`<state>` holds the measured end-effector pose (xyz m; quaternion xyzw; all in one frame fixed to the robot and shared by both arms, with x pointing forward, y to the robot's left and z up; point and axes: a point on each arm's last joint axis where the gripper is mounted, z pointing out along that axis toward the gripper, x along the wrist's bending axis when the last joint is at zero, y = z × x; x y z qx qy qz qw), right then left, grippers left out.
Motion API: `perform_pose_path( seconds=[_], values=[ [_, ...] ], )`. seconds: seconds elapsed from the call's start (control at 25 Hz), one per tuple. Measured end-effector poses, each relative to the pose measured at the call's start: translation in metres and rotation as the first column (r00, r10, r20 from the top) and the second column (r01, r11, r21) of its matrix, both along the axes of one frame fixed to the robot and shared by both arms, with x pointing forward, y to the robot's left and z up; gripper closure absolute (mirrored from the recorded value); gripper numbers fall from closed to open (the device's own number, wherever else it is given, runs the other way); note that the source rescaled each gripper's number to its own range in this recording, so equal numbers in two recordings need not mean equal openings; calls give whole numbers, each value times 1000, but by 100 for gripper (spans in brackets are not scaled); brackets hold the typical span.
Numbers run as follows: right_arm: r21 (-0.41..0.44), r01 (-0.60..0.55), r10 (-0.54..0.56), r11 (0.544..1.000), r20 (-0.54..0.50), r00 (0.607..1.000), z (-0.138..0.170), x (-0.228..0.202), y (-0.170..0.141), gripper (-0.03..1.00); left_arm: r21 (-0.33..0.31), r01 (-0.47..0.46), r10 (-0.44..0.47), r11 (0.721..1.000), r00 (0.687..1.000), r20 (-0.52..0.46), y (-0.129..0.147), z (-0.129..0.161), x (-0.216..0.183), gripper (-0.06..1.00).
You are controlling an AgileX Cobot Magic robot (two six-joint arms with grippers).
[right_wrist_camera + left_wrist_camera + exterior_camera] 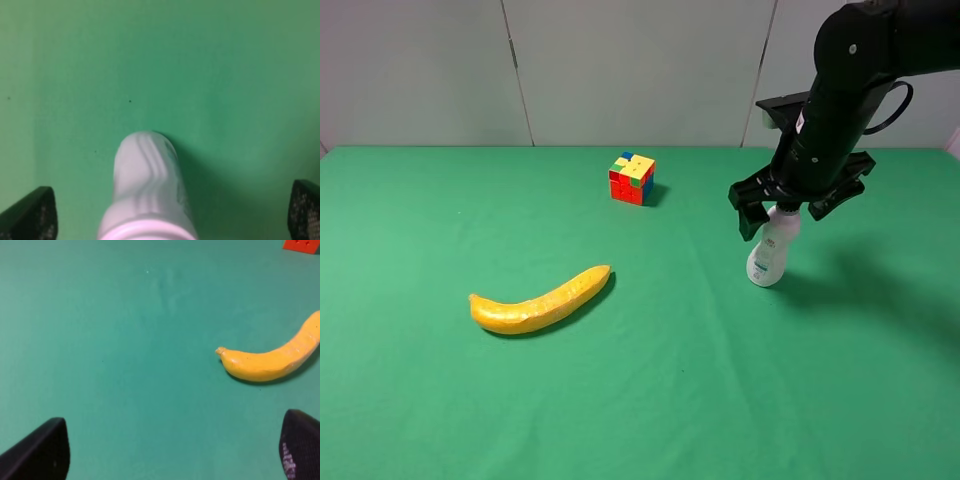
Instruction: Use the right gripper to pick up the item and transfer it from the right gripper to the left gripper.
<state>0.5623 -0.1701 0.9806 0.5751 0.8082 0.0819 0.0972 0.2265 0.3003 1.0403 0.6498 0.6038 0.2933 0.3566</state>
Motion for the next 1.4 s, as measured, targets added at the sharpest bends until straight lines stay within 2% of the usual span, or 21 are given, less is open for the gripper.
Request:
perform_pose_path(
  seconds=[0.8,0.84,0.88,0.92,1.0,1.04,1.4],
  values=[
    [-12,-1,1,1000,-20,1000,-8,2,0,-3,0,0,0,1000,1000,0,0,0,0,16],
    [-13,-1,1,1000,-20,1000,-8,2,0,3,0,0,0,1000,1000,0,0,0,0,16],
    [-13,-1,1,1000,-20,1000,-8,2,0,16,0,0,0,1000,1000,0,0,0,0,16],
    [-13,-1,1,1000,-20,1000,-8,2,0,40,0,0,0,1000,1000,0,0,0,0,16],
    [-9,6,-6,1000,-22,1000,-8,2,1,97,0,0,0,1000,1000,0,0,0,0,16],
    [-15,2,-2,1000,-24,1000,-8,1,0,93,0,0,0,1000,1000,0,0,0,0,16],
    [-21,-1,1,1000,-24,1000,-8,1,0,94,0,0,0,1000,1000,0,0,0,0,17]
  ],
)
